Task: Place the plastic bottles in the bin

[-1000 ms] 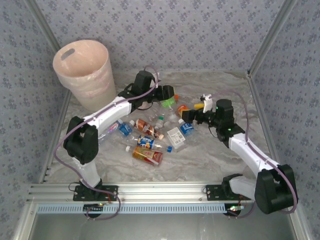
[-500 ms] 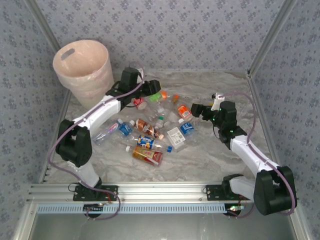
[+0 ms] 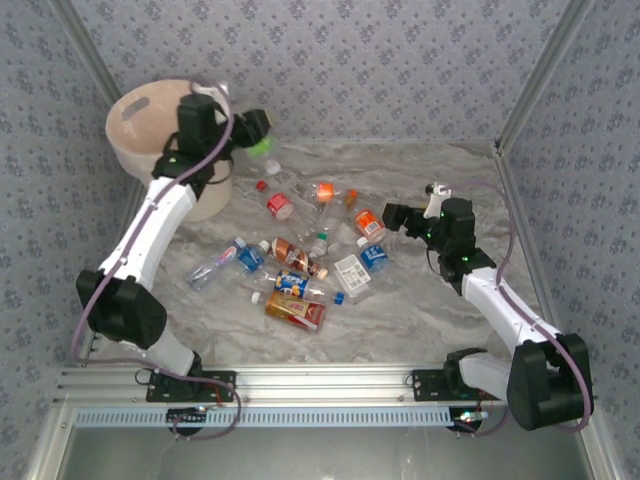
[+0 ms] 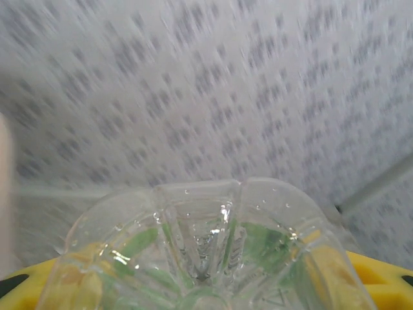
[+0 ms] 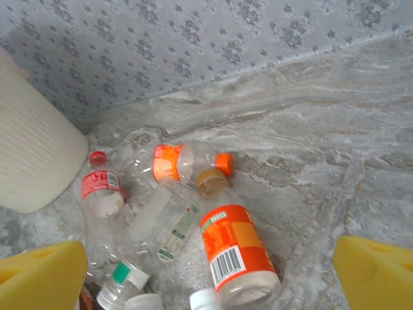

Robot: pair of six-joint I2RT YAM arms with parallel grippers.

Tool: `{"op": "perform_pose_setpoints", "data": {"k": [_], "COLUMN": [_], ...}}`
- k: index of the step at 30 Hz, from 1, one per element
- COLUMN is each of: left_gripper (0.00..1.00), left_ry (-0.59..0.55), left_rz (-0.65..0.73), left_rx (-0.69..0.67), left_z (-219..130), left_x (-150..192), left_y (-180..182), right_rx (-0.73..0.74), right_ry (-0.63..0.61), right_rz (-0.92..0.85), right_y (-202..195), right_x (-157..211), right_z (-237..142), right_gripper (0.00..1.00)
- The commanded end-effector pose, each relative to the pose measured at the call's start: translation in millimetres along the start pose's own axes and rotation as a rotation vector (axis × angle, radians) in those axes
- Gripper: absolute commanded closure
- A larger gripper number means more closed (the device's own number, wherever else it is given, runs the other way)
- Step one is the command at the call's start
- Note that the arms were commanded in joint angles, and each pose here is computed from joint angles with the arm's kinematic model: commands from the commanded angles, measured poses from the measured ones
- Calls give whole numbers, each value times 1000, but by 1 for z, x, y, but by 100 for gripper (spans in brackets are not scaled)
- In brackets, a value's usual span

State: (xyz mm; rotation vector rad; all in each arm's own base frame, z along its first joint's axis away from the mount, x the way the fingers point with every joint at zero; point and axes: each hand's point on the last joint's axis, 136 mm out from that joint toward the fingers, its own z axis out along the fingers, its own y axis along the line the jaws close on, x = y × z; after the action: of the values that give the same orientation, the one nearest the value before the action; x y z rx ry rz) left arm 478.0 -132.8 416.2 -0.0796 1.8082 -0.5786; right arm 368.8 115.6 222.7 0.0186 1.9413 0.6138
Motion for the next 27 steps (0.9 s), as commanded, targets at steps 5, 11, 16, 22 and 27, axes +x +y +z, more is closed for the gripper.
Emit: {"op": "perform_pose_setpoints", "data": {"k": [5, 11, 16, 22, 27], "left_gripper": [41, 41, 41, 41, 41], "left_ry": [-178, -214, -199, -98, -17], "left_rz": [124, 134, 129, 133, 138], "left_rx": [-179, -344, -493, -665, -789], "left_z": [-21, -10, -3, -2, -8], "left_x": [-73, -99, -106, -77, -51], "left_y": [45, 107, 160, 218, 255], "right_rx": [-60, -58, -47, -4, 33], "right_ry": [-29, -22, -12, 16, 30], "right_rz": [21, 22, 25, 35, 38], "right_y": [20, 21, 19, 12, 6], "right_x": [-21, -20, -17, -10, -6], "right_z": [-2, -2, -1, -3, -5], "right_gripper": [0, 0, 0, 0, 0]}}
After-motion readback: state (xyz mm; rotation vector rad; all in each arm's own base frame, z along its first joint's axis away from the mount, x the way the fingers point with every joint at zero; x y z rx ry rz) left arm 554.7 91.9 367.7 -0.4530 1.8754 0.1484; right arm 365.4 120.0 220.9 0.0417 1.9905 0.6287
